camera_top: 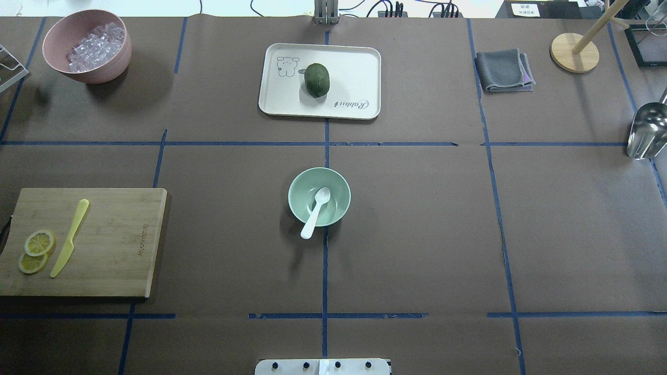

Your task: Place spoon in bowl

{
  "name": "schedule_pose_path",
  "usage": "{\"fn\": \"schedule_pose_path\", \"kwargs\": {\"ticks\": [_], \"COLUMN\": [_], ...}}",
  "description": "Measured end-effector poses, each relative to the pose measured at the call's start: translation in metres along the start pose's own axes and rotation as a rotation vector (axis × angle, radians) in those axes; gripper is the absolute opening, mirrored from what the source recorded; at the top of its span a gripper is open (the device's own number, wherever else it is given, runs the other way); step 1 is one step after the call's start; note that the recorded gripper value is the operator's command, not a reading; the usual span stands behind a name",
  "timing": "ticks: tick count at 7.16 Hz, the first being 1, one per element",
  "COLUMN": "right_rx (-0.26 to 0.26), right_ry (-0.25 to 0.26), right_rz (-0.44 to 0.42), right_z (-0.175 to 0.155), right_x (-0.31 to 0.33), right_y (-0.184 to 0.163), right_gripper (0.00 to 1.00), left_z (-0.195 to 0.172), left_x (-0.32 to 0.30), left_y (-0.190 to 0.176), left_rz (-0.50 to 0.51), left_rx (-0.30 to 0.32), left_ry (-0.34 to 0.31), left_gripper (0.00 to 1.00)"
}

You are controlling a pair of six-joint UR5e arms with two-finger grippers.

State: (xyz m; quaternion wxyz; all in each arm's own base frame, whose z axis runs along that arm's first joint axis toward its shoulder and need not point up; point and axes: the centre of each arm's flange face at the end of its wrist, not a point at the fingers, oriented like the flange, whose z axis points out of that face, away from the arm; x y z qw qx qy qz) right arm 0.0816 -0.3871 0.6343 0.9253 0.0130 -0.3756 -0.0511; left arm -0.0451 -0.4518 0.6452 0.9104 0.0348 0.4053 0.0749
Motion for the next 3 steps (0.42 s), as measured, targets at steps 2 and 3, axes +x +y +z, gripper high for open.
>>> {"fn": "schedule_pose_path", "kwargs": {"ticks": [2, 3], "right_rx": [-0.002, -0.004], "right_ry": [0.000, 0.000], "right_rz": [-0.005, -0.006], "right_z": [0.0010, 0.0016], "right_x": [-0.0011, -0.0016], "right_y": [-0.0005, -0.0007], "right_gripper": [1.00, 1.00], "left_z": [-0.0001, -0.0001], "left_x": [0.0001, 0.0002], "left_y": [0.0002, 0.0003], "left_rz": [0.001, 0.001], "left_rx": [0.000, 0.000], "left_ry": [0.000, 0.000], "left_gripper": [1.00, 1.00]}}
